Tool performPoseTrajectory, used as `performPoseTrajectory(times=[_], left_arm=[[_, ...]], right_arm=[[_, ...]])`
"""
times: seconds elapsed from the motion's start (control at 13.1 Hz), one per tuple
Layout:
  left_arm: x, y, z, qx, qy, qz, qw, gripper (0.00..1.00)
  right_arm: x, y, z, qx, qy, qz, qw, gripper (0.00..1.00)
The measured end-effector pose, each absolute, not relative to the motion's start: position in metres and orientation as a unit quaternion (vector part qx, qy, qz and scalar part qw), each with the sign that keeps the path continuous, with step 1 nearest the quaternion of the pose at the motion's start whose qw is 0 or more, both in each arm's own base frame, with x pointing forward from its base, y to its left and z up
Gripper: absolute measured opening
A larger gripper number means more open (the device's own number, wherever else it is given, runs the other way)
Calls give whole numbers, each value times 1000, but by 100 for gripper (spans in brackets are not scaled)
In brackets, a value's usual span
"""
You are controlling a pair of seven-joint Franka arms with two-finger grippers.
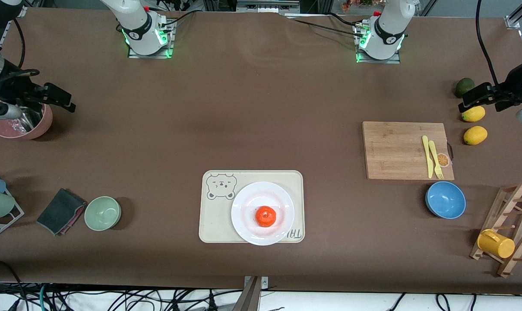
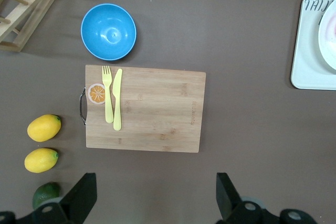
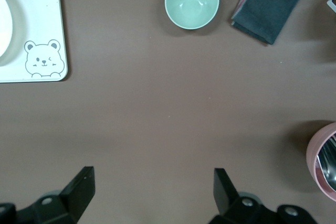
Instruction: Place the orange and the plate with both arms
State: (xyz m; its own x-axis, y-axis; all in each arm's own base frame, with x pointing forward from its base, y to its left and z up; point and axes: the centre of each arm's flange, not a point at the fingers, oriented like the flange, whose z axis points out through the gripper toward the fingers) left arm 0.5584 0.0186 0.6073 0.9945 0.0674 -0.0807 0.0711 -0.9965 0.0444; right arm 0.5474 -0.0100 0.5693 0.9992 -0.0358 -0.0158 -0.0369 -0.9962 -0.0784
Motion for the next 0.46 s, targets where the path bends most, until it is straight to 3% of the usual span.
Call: performPoseTrajectory(times=[0.46], left_arm=[[558,20,607,998,36,-39,24,100]], right_arm=[[546,-10,568,-1000,12,12,19,100]])
